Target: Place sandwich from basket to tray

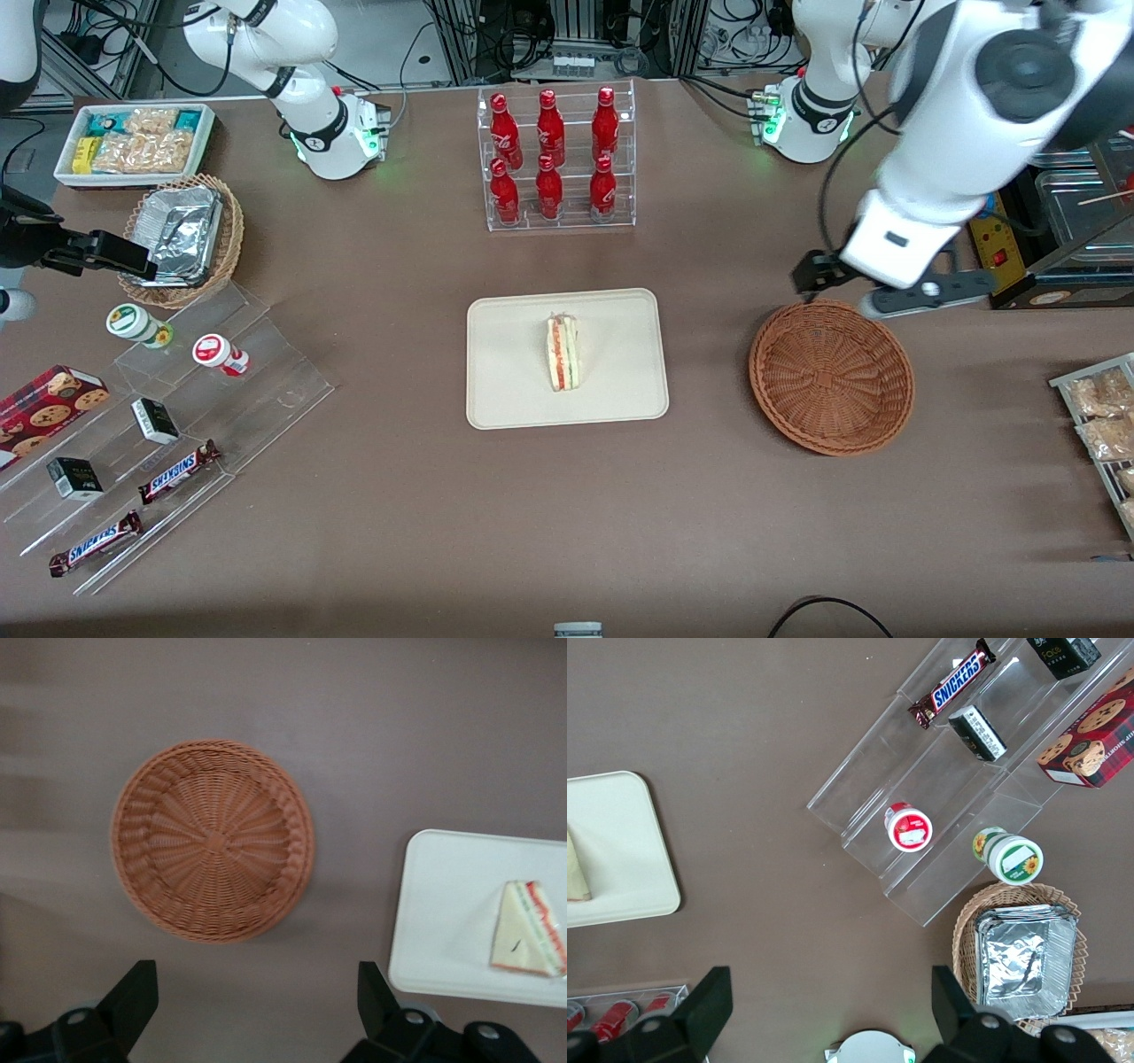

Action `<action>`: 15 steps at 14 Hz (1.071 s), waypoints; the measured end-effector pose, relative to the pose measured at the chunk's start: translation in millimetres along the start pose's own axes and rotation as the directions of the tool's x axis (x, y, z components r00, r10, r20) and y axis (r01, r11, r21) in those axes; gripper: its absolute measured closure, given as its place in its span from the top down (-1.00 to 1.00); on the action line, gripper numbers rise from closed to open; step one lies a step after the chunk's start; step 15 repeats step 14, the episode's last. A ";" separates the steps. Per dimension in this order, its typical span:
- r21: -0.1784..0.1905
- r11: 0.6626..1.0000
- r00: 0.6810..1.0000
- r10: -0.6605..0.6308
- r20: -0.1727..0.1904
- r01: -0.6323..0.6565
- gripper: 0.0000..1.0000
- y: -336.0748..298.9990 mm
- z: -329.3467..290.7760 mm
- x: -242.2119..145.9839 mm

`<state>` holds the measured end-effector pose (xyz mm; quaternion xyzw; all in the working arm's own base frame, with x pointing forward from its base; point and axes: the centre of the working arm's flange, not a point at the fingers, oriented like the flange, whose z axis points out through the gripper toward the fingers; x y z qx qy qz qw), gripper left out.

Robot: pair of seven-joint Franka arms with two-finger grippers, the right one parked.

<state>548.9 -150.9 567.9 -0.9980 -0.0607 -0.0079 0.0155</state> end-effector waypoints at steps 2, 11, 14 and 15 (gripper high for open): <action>-0.009 0.999 0.999 0.051 0.018 -0.051 0.99 -32.7 -6.7 3.6; -0.019 0.995 0.995 0.097 0.009 -0.097 0.99 -117.5 -25.4 5.1; -0.021 0.995 0.995 0.097 -0.012 -0.097 0.99 -118.4 -34.9 8.5; -0.021 0.995 0.995 0.097 -0.012 -0.097 0.99 -118.4 -34.9 8.5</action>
